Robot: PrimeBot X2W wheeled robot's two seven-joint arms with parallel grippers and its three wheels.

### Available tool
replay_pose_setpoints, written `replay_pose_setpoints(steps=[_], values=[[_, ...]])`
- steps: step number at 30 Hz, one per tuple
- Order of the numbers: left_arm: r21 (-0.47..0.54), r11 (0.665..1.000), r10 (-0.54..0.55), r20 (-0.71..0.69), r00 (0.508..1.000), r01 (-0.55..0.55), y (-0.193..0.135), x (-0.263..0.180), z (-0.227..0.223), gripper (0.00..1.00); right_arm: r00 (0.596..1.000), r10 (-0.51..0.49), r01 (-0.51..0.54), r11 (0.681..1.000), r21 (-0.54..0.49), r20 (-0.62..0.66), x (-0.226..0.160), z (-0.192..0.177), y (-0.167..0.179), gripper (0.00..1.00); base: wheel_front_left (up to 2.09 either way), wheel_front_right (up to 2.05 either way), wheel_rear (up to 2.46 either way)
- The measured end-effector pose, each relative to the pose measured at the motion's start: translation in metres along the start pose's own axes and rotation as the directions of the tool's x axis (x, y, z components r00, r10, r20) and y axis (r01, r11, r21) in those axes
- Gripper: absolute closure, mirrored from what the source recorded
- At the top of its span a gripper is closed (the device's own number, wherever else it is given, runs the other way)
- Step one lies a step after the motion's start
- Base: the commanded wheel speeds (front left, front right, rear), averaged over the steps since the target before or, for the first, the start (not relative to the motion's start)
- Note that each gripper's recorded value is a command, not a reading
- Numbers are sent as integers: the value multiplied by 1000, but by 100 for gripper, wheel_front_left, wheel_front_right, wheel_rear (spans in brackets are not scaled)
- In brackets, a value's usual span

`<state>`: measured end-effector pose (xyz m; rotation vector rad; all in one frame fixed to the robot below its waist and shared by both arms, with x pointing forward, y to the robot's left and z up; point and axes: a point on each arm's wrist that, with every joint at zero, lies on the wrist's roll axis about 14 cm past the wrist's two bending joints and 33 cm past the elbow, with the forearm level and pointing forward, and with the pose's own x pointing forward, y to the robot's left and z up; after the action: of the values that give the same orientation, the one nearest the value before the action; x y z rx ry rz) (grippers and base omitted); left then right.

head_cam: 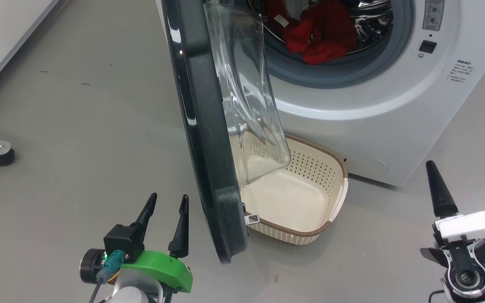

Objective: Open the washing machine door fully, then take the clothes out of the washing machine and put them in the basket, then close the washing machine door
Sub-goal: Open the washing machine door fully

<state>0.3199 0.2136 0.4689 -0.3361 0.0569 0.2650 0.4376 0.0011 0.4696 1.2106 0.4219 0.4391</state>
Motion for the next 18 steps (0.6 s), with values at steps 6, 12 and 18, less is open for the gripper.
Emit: replay_pose_setpoints(steps=[6,12,18], values=[[-2,1000,0,-7,1000,0,0,-2,-3,0,993,-56,83,959,-272,106,-19,27,-28,0,0,0,0],[-3,1000,-2,-10,1000,2,-1,-3,-4,0,988,-32,115,804,-583,152,-27,51,-31,0,0,0,0],[-4,1000,-3,-9,1000,3,-1,-2,-4,0,988,-20,135,582,-802,152,-28,68,-25,0,0,0,0]])
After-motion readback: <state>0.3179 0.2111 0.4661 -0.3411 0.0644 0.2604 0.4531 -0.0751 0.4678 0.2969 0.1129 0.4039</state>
